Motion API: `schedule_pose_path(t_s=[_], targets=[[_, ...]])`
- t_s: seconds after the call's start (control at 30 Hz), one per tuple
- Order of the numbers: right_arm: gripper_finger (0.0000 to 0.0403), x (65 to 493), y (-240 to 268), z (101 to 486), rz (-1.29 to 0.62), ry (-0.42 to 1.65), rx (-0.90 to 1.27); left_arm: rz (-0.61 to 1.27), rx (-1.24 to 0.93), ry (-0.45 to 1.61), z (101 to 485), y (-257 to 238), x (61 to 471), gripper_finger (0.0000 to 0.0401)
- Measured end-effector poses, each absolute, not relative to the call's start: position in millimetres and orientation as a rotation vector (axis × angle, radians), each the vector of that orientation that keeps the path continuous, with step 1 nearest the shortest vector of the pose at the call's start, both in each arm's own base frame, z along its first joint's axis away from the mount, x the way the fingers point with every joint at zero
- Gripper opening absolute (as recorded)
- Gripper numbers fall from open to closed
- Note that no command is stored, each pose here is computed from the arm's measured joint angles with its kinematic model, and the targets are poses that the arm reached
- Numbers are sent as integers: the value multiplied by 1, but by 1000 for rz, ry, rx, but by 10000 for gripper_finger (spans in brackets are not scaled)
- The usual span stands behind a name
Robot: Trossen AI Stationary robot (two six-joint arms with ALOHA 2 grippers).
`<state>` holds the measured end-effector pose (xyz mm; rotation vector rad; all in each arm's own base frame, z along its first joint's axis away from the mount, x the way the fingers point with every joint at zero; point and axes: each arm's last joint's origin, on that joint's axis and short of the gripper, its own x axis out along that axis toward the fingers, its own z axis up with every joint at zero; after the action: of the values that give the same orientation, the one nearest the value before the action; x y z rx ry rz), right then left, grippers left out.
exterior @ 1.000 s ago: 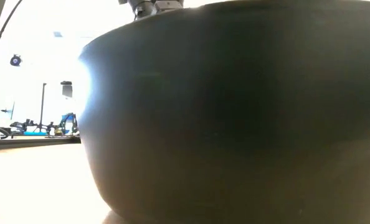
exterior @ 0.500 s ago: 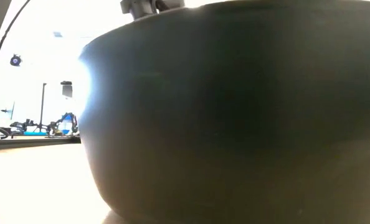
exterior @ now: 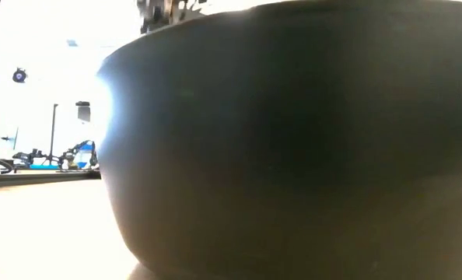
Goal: Nest bowls inside each other
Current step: Stack the white bowl on top of the other white bowl
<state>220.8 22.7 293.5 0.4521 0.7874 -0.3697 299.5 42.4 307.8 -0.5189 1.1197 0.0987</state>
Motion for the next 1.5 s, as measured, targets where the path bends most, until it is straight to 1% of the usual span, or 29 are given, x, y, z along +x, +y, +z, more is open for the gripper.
schedule_pose_path(t_s=[0.17, 0.33, 0.43, 0.6, 0.77, 0.87, 1.03, 1.1, 1.2, 1.3, 1.43, 1.5], targets=[[63, 221, 22, 294, -374, 785, 442, 134, -574, 1067, 273, 48, 301, 0], [63, 221, 23, 294, -378, 784, 453, 156, -618, 1062, 259, 48, 301, 0], [63, 221, 23, 294, -378, 784, 454, 154, -624, 1038, 264, 48, 299, 0], [63, 221, 23, 294, -379, 783, 457, 140, -622, 957, 283, 47, 295, 0], [63, 220, 23, 292, -369, 798, 461, 142, -630, 882, 303, 45, 280, 0], [63, 214, 22, 286, -397, 876, 448, 138, -627, 864, 308, 42, 268, 0], [67, 191, 19, 275, -553, 1087, 477, 141, -631, 868, 310, 38, 246, 0], [76, 183, 18, 273, -603, 1145, 497, 153, -654, 868, 307, 37, 238, 0], [98, 176, 18, 270, -623, 1164, 562, 167, -678, 878, 300, 35, 228, 0], [128, 167, 18, 263, -677, 1163, 682, 199, -724, 915, 287, 33, 221, 0], [172, 151, 17, 250, -823, 1195, 868, 243, -796, 947, 271, 32, 215, 0], [189, 146, 17, 244, -862, 1199, 922, 250, -809, 961, 265, 31, 213, 0]])
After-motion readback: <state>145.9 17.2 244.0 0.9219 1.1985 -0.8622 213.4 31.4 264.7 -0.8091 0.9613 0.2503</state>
